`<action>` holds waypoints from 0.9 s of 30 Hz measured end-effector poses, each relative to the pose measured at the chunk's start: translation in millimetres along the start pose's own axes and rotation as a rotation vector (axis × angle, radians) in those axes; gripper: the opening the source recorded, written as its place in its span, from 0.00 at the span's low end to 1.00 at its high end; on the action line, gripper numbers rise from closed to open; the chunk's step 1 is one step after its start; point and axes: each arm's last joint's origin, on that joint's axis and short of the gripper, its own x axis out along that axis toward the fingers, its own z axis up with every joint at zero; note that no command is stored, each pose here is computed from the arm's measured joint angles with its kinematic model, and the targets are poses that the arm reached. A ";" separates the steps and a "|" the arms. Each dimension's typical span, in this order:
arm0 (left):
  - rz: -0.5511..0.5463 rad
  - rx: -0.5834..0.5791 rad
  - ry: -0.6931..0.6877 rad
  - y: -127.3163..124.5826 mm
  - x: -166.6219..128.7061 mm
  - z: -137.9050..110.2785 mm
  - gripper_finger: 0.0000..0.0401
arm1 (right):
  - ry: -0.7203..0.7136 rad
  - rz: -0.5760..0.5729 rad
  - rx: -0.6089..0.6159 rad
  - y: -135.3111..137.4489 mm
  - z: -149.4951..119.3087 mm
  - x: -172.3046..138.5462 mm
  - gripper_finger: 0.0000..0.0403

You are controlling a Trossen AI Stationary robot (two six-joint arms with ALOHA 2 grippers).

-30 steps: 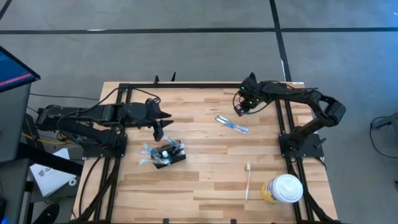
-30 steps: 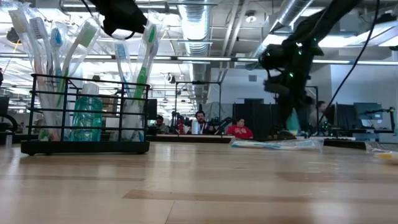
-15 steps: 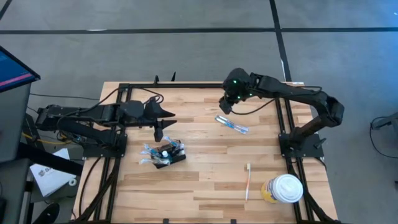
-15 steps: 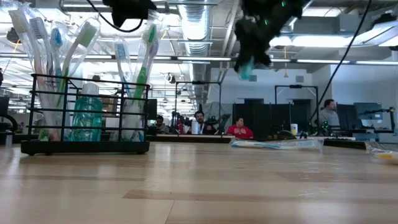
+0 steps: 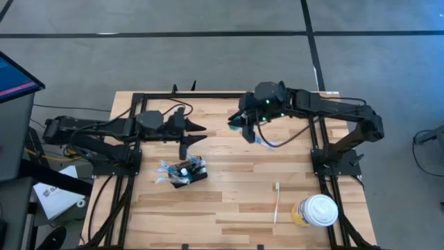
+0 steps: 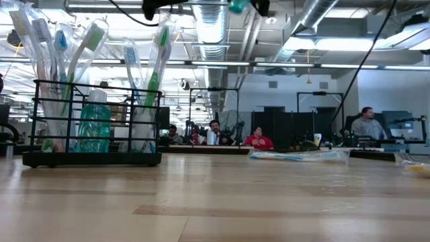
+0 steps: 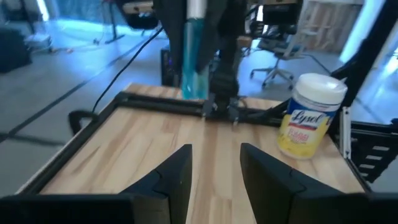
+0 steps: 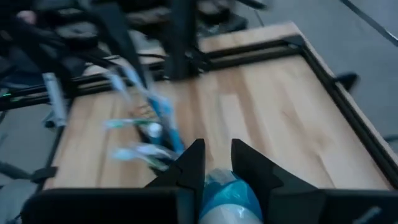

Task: Pick & Place toothbrushing station
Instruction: Put the mouthwash into the middle section of the mesh organizer

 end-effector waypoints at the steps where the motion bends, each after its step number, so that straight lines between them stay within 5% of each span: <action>1: -0.014 0.010 -0.009 -1.0 3.8 -0.1 0.33 | -0.008 0.014 -0.011 5.1 0.5 0.5 0.14; 12: -0.029 0.035 -0.049 -5.2 37.0 -8.2 0.33 | -0.012 0.095 -0.094 36.2 -2.2 1.9 0.14; 27: -0.180 0.022 -0.150 -11.1 59.6 -9.6 0.33 | -0.027 0.149 -0.141 56.2 -3.7 1.7 0.14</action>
